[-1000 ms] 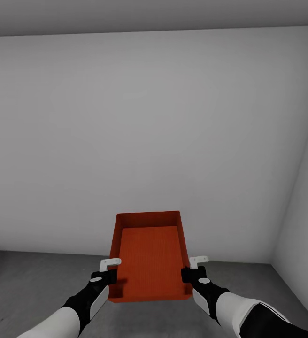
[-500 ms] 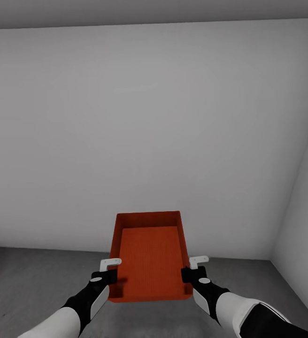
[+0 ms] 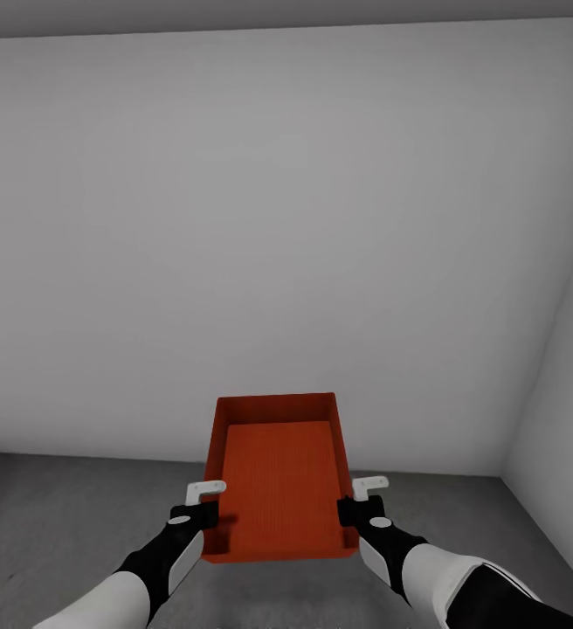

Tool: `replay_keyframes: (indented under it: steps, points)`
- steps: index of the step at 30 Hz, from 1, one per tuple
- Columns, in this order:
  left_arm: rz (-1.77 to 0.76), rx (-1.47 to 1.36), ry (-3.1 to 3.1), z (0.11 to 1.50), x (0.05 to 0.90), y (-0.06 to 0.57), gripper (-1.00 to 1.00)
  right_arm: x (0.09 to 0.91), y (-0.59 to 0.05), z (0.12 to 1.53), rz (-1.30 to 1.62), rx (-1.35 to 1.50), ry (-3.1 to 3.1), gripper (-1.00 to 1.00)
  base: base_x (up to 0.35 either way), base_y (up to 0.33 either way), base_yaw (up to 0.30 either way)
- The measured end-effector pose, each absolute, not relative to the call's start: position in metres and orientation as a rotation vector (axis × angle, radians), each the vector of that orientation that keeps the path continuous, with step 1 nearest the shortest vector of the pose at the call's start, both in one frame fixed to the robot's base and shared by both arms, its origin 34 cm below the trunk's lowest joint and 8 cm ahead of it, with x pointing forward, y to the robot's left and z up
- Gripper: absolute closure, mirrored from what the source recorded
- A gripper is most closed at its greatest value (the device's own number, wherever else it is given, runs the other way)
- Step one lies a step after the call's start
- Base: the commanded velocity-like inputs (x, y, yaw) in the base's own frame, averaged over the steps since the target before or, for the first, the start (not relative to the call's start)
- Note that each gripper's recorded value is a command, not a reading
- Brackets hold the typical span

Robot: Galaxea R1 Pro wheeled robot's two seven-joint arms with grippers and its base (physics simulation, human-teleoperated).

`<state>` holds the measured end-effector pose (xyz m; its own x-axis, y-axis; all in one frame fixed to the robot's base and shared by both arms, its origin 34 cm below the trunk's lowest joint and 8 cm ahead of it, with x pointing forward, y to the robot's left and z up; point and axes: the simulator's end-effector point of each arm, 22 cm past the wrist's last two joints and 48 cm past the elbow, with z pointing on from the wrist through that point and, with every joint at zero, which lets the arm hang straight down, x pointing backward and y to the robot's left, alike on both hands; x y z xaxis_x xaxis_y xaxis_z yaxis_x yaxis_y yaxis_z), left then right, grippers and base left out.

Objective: Move the two storage containers from the living room to the garage. In the garage, place one container on the floor and stack the other container on top of it (either order is fine).

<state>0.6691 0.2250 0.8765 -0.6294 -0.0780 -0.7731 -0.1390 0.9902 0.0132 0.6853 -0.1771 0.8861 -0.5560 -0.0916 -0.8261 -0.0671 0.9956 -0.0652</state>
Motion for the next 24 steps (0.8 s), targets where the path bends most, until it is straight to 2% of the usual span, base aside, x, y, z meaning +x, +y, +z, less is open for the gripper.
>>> replay_keyframes:
  steps: [24]
  points:
    - [0.090,-0.150,2.293,0.855,0.664,0.225,1.00,0.680,-0.177,0.864,-0.029,-0.112,2.201,1.00,0.000,0.000,0.000]
